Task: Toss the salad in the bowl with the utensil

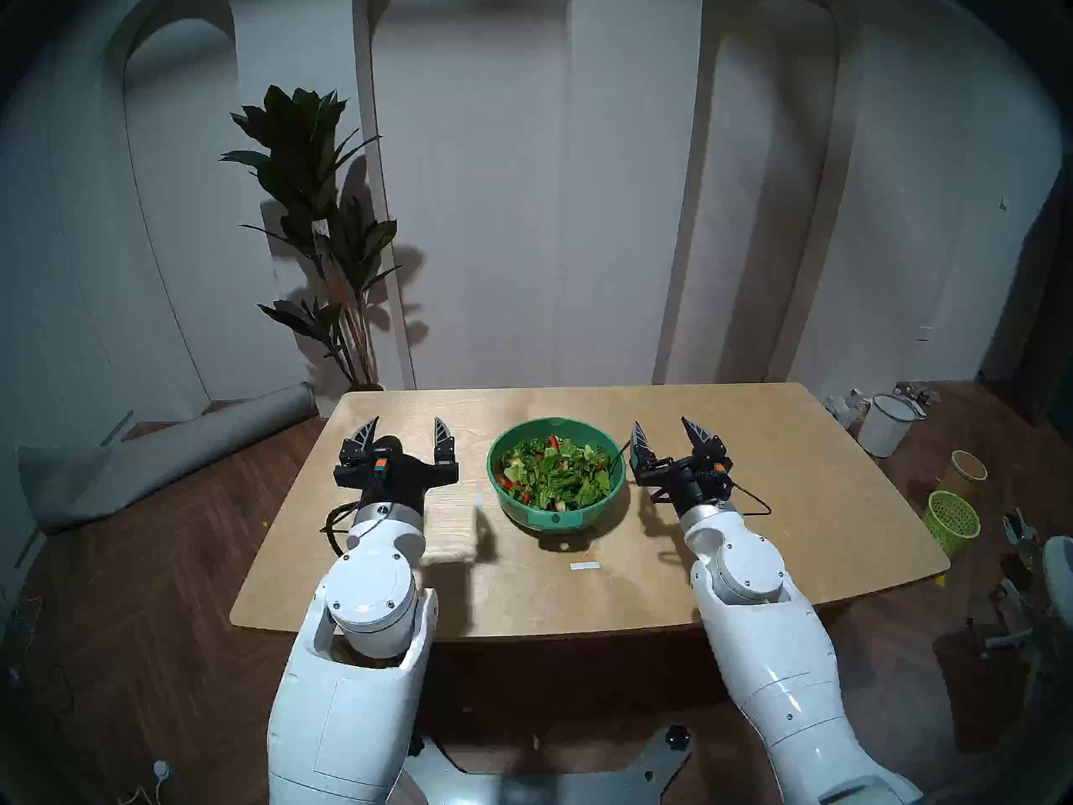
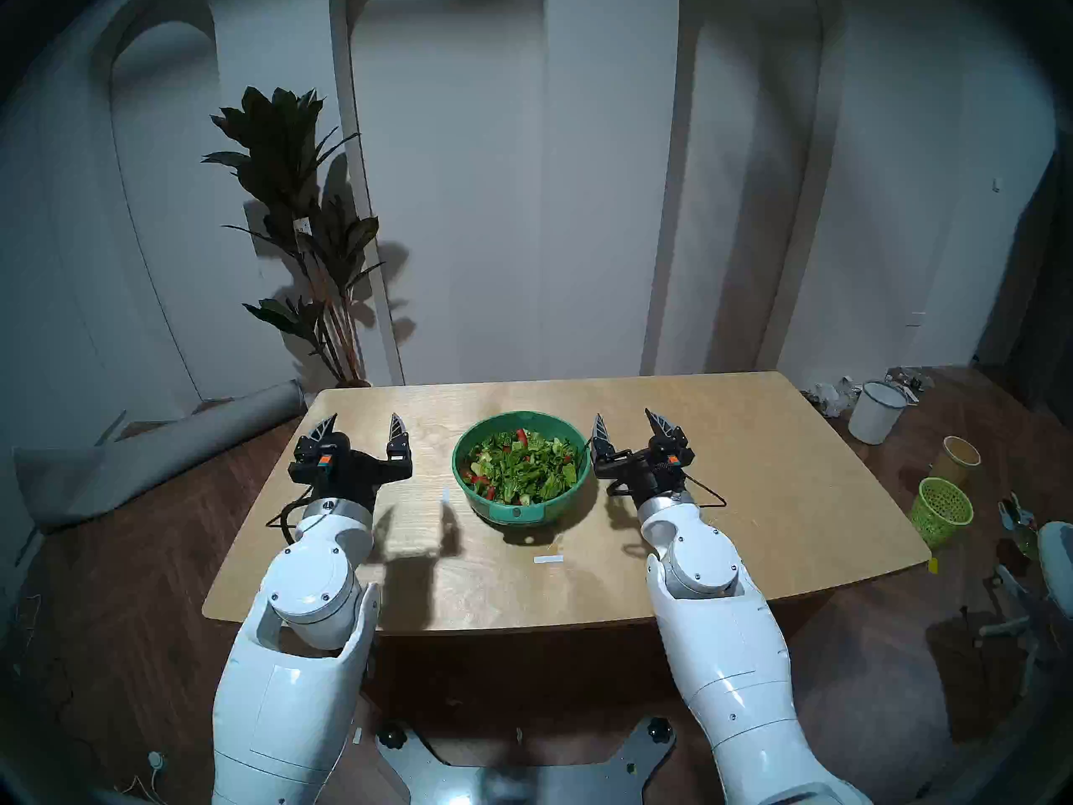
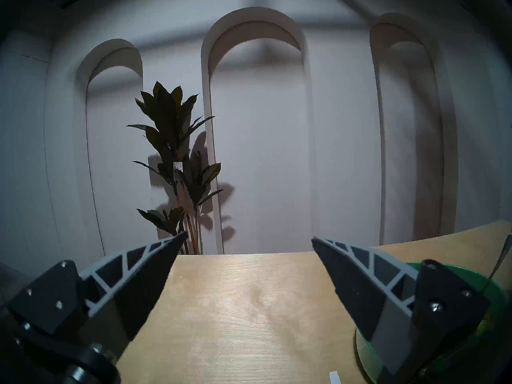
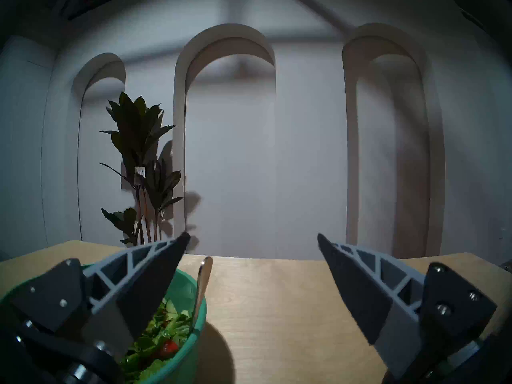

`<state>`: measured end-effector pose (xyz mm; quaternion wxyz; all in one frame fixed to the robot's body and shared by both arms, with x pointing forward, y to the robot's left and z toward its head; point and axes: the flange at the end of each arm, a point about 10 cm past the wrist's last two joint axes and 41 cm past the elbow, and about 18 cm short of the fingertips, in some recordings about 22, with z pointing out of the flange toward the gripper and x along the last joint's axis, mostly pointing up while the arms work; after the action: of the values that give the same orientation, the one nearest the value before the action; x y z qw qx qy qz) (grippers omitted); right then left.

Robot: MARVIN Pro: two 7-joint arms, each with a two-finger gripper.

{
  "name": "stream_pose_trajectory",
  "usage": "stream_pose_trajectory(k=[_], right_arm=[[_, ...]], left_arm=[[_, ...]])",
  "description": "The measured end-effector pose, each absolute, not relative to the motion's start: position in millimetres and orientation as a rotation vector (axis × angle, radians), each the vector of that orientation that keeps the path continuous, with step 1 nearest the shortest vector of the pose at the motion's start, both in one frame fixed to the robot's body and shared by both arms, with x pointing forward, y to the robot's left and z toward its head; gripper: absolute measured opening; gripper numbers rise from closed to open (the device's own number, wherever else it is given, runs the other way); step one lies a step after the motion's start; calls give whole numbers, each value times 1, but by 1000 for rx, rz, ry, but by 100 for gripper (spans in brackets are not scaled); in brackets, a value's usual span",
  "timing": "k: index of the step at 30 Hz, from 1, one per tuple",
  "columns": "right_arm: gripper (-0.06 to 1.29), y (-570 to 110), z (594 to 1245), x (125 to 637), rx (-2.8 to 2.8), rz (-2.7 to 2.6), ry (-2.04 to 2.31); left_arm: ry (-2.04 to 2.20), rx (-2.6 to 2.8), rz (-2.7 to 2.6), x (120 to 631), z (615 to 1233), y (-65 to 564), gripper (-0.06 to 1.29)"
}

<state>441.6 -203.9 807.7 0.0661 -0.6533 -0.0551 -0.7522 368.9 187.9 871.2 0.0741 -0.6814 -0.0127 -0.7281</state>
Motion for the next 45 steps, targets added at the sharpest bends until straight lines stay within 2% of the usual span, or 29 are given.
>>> stream_pose_trajectory(k=[31,45], right_arm=[[122,-155,872,415,-2031,-2029,231],[122,-173,891,397,-2241,-1881,441]], left_arm=[[115,-2102,-2211,374,870,169,123],[173,-2140,-2178,372,869,167,123]])
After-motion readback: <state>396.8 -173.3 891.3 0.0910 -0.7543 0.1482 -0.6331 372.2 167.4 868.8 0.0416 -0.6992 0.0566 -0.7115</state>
